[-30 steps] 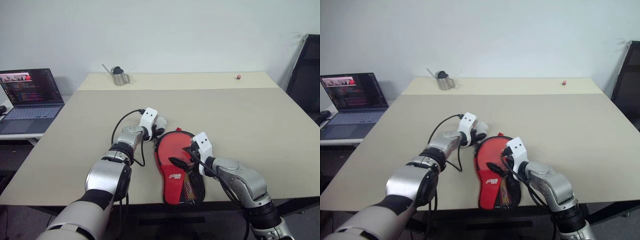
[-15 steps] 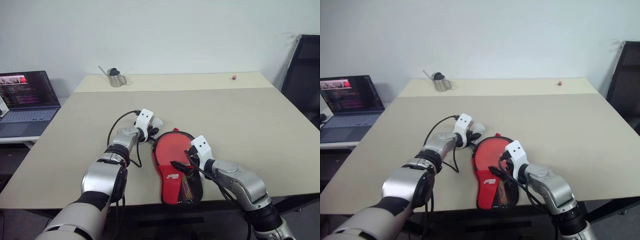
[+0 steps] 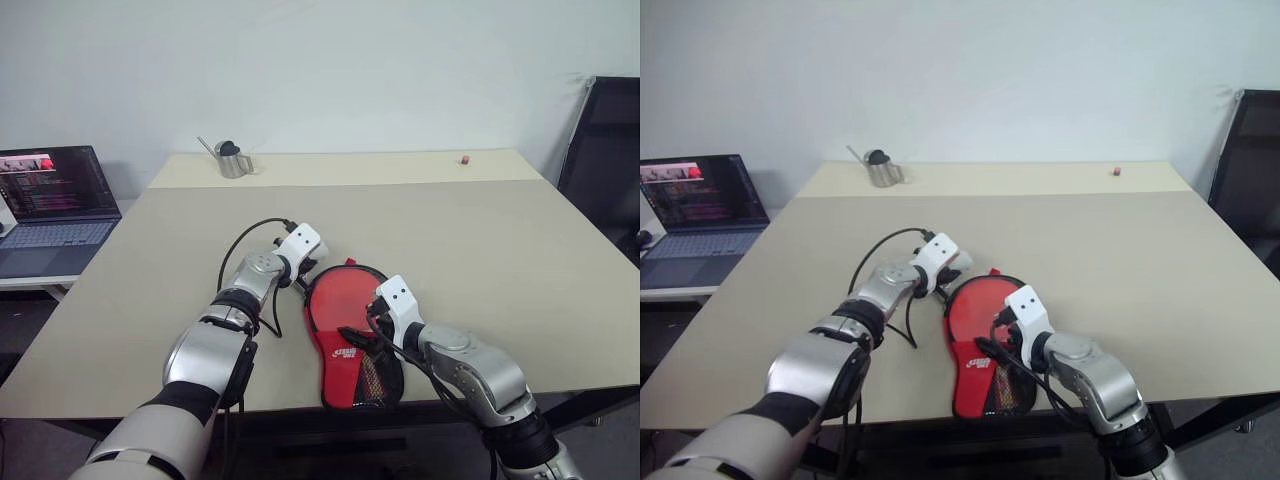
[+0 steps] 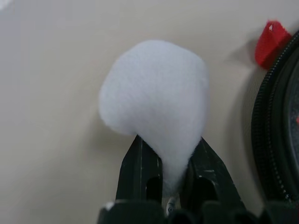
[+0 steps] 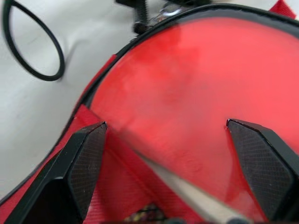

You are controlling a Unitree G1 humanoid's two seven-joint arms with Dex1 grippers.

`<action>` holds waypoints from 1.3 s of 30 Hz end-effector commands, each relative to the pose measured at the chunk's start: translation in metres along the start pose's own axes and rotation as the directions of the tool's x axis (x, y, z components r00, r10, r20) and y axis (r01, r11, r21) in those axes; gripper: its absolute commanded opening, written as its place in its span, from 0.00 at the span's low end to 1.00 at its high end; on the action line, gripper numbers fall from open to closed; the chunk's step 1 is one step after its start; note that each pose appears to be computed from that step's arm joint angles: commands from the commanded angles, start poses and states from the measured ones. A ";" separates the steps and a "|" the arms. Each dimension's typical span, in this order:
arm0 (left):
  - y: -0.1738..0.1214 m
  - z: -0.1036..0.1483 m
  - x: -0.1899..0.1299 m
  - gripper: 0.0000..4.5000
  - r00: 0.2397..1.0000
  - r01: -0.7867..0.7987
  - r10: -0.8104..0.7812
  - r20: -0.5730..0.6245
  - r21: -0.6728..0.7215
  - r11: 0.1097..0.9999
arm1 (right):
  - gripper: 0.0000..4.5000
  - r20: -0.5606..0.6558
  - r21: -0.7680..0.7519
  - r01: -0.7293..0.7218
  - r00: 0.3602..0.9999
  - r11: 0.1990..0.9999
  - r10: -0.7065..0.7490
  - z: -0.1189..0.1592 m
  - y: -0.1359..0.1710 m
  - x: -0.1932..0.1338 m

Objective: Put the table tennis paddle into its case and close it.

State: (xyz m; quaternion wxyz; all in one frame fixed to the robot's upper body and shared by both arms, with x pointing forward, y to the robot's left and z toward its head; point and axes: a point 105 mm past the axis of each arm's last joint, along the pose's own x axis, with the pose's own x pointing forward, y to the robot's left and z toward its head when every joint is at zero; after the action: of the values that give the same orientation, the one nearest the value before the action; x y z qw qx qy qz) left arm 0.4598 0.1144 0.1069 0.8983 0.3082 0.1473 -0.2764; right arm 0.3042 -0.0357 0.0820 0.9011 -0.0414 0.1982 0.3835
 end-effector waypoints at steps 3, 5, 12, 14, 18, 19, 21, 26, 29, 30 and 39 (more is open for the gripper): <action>0.003 0.042 0.005 0.04 0.995 -0.079 0.068 0.079 0.157 0.984 | 1.00 -0.185 0.086 -0.019 0.982 0.996 0.035 -0.050 0.016 -0.003; 0.002 0.044 0.006 0.04 0.994 -0.085 0.072 0.079 0.175 0.981 | 1.00 -0.192 0.091 -0.012 0.981 0.996 0.029 -0.053 0.018 -0.006; -0.006 0.051 0.011 0.04 0.993 -0.103 0.082 0.080 0.313 0.944 | 1.00 -0.207 0.113 0.019 0.978 0.993 0.005 -0.059 0.023 -0.012; -0.010 0.055 0.013 0.04 0.993 -0.112 0.086 0.085 0.371 0.922 | 1.00 -0.210 0.121 0.030 0.978 0.992 -0.004 -0.060 0.023 -0.013; -0.013 0.070 0.014 0.04 0.988 -0.142 0.100 0.119 0.431 0.891 | 1.00 -0.213 0.143 0.043 0.977 0.989 -0.011 -0.063 0.030 -0.017; -0.015 0.075 0.015 0.04 0.986 -0.152 0.102 0.131 0.457 0.877 | 1.00 -0.215 0.151 0.044 0.977 0.988 -0.011 -0.064 0.033 -0.018; -0.017 0.085 0.015 0.04 0.982 -0.171 0.107 0.153 0.503 0.847 | 1.00 -0.218 0.164 0.047 0.976 0.985 -0.010 -0.066 0.038 -0.019; -0.021 0.112 0.014 0.04 0.967 -0.231 0.119 0.225 0.579 0.782 | 1.00 -0.218 0.199 0.056 0.976 0.978 -0.012 -0.069 0.051 -0.022; -0.027 0.127 0.014 0.04 0.959 -0.258 0.112 0.262 0.632 0.730 | 1.00 -0.219 0.216 0.068 0.976 0.974 -0.019 -0.070 0.055 -0.023; -0.031 0.132 0.014 0.04 0.956 -0.264 0.103 0.274 0.654 0.709 | 1.00 -0.217 0.221 0.072 0.976 0.973 -0.023 -0.070 0.056 -0.023; -0.099 0.169 0.020 0.04 0.926 -0.273 -0.090 0.366 0.816 0.510 | 1.00 -0.215 0.261 0.108 0.975 0.959 -0.051 -0.071 0.066 -0.025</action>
State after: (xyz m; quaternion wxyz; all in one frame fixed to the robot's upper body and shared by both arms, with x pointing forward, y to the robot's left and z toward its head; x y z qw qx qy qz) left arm 0.4410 -0.0413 0.1519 0.6715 0.6573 -0.1259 -0.3181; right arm 0.2482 -0.0305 0.0793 0.9300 0.0385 0.2199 0.2918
